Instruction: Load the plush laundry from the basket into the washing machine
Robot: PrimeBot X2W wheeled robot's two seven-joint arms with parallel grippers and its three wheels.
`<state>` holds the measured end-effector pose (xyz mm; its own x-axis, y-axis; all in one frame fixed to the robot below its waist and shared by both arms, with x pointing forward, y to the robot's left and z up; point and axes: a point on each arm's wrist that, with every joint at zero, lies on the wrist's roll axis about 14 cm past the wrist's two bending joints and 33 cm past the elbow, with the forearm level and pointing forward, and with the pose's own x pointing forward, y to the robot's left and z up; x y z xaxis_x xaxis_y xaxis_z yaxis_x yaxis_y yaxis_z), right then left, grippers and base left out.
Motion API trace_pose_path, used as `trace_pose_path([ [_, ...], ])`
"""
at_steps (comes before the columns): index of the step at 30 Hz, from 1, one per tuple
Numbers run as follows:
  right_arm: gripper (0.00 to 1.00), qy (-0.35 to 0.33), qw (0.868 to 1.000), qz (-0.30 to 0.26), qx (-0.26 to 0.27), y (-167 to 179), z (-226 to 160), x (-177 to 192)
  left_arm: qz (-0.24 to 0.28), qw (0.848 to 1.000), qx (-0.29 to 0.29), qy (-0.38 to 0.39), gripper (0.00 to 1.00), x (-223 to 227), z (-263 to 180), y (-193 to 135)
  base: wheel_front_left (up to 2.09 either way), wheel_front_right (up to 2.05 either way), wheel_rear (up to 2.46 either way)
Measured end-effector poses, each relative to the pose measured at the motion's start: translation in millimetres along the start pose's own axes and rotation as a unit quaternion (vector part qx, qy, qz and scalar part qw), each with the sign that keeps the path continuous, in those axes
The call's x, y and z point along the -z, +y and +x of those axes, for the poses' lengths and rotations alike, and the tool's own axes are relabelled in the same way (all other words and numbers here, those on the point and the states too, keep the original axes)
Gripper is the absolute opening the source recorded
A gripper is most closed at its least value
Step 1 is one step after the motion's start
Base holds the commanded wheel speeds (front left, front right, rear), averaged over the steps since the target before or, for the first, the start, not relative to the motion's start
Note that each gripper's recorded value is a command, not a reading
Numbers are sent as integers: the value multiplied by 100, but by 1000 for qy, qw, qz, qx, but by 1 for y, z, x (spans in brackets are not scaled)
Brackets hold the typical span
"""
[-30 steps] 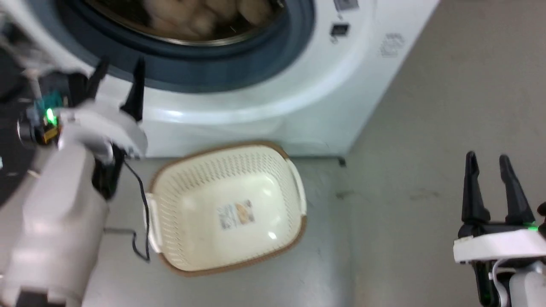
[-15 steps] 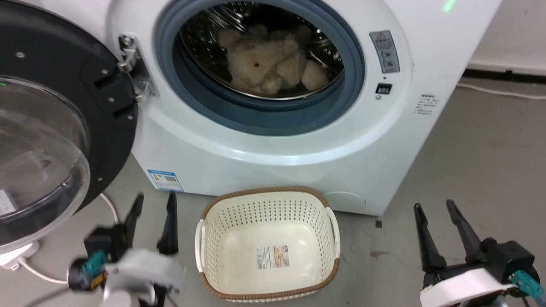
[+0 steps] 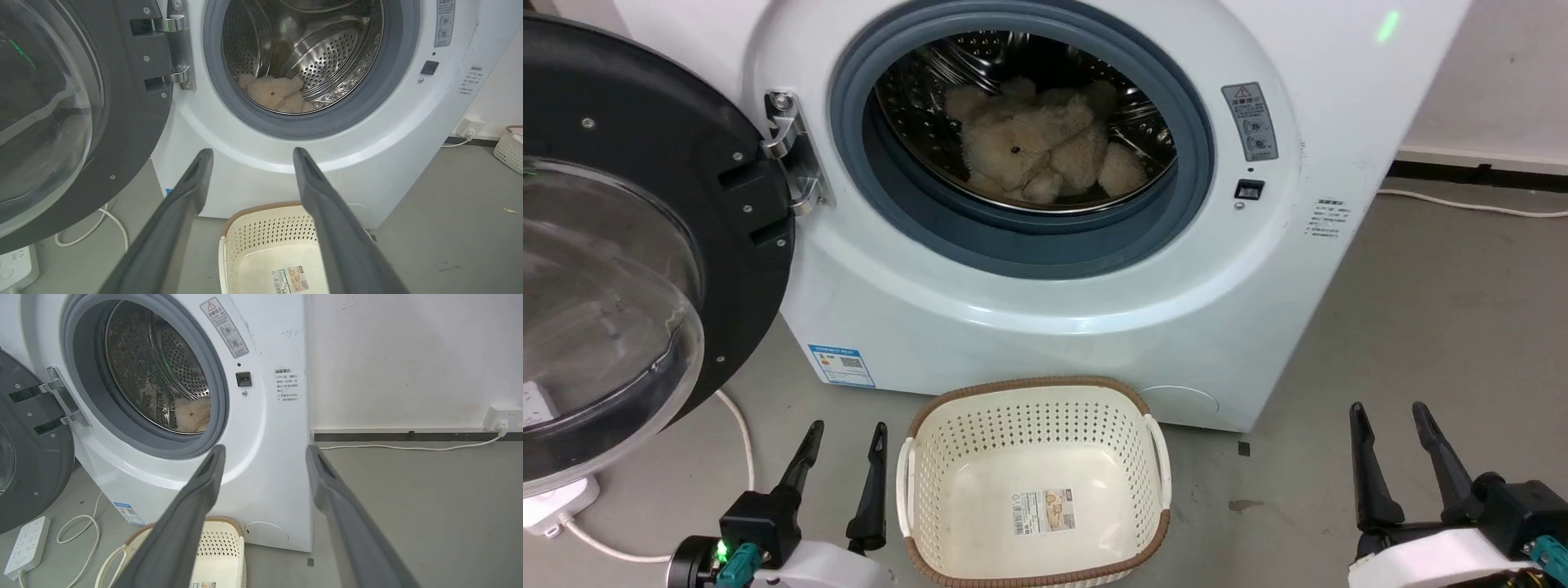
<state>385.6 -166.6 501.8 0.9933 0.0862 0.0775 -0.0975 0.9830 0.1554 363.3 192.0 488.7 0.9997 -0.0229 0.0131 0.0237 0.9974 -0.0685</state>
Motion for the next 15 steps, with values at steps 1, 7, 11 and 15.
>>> trace_pose_path([
  [1,100,0,1000,0,1,-1,0,0,2,1000,1,0,100,0,0,-1,0,0,0],
  [7,0,-2,1000,-1,3,-2,-1,-1,11,1000,9,0,0,0,1,-3,0,0,0],
  [11,0,-2,1000,-1,3,-2,-2,-2,11,1000,9,0,0,0,1,-4,0,0,0],
  [15,0,2,1000,-2,3,-2,-2,-1,11,1000,9,2,0,-1,2,-4,0,0,0],
])
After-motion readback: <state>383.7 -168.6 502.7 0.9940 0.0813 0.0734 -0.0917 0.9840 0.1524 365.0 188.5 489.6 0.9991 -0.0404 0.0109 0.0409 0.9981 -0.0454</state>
